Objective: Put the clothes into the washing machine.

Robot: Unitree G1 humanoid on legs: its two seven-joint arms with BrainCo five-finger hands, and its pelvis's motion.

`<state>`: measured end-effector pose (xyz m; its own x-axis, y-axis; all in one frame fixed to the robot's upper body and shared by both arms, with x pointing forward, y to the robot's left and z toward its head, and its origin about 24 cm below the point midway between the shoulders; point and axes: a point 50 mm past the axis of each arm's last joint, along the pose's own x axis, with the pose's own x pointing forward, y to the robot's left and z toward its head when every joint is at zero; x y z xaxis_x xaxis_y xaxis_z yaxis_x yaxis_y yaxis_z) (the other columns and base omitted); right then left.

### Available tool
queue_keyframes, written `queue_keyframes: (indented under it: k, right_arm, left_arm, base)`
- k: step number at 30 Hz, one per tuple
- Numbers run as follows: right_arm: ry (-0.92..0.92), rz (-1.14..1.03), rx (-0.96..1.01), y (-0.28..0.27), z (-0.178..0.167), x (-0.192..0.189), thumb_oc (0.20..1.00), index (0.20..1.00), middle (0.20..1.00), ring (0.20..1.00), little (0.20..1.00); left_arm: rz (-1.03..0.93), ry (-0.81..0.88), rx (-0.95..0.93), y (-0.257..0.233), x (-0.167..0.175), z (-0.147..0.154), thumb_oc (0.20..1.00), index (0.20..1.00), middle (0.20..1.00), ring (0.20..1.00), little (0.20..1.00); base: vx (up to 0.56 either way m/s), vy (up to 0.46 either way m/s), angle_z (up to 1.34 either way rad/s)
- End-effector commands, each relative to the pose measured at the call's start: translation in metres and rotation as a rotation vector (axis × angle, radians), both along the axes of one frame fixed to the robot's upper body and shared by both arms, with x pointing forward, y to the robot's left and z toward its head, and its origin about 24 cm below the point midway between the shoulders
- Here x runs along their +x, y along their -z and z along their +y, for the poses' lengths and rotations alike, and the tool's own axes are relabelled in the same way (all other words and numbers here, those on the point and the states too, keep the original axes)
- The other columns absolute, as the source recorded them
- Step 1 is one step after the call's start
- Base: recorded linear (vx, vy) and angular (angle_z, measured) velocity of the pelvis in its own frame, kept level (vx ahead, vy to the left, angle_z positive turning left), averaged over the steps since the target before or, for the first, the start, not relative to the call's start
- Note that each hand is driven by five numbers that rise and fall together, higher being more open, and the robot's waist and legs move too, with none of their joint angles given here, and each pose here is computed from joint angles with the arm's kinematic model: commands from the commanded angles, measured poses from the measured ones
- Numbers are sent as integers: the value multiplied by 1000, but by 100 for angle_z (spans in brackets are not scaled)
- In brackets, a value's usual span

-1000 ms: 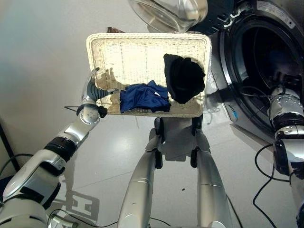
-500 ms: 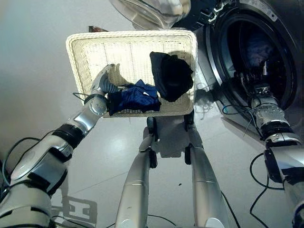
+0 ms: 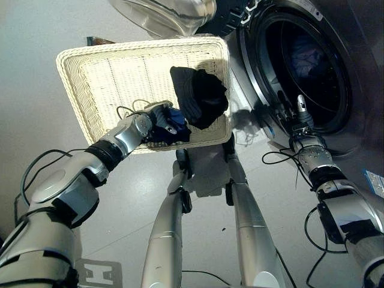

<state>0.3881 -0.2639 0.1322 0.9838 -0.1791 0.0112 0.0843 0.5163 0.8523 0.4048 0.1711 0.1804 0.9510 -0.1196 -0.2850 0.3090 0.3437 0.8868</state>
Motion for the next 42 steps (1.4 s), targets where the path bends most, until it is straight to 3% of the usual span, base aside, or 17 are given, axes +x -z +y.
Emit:
queue_keyframes:
  k: [1,6,10,11,12,13,15,22,33,38,42]
  right_arm:
    - [19,-8,-41,2,-5,-4,1000,1000,1000,1000,1000]
    - [10,-16,-49,1,6,-1,1000,1000,1000,1000,1000]
    - [-6,-20,-63,-6,13,3,1000,1000,1000,1000,1000]
    - [-15,-21,-66,-8,16,5,1000,1000,1000,1000,1000]
    - [-18,-20,-68,-8,17,5,1000,1000,1000,1000,1000]
    - [-20,-25,-71,-10,17,6,1000,1000,1000,1000,1000]
    - [-33,-26,-78,-11,22,7,1000,1000,1000,1000,1000]
    - [-48,-5,-73,0,33,6,1000,1000,1000,1000,1000]
    - [-48,-11,-136,4,35,3,1000,1000,1000,1000,1000]
    - [-29,-29,-174,2,35,1,1000,1000,1000,1000,1000]
    - [-15,-102,-262,-5,35,-9,1000,1000,1000,1000,1000]
  left_arm:
    - [255,-66,111,43,-8,15,1000,1000,1000,1000,1000]
    - [454,-141,291,53,-14,23,1000,1000,1000,1000,1000]
    - [461,-229,617,40,-13,35,1000,1000,1000,1000,1000]
    - [450,-255,741,30,-12,38,796,796,796,796,796]
    - [443,-264,786,26,-12,39,736,736,736,736,736]
    - [436,-273,812,22,-11,40,598,598,598,598,598]
    - [437,-292,914,15,-10,39,200,200,200,200,200]
    - [521,-268,936,27,-12,29,200,200,200,200,200]
    - [453,-252,839,25,-13,29,200,200,200,200,200]
    - [310,-254,612,27,-11,33,200,200,200,200,200]
    - [128,-323,146,50,-16,54,200,200,200,200,200]
  base:
    - [0,0,0]
    - [3,8,-4]
    - [2,9,-2]
    - [0,0,0]
    - [0,0,0]
    - [0,0,0]
    - [-5,19,-3]
    - [-6,11,-2]
    - [-16,12,3]
    - [-20,19,8]
    - [-36,41,10]
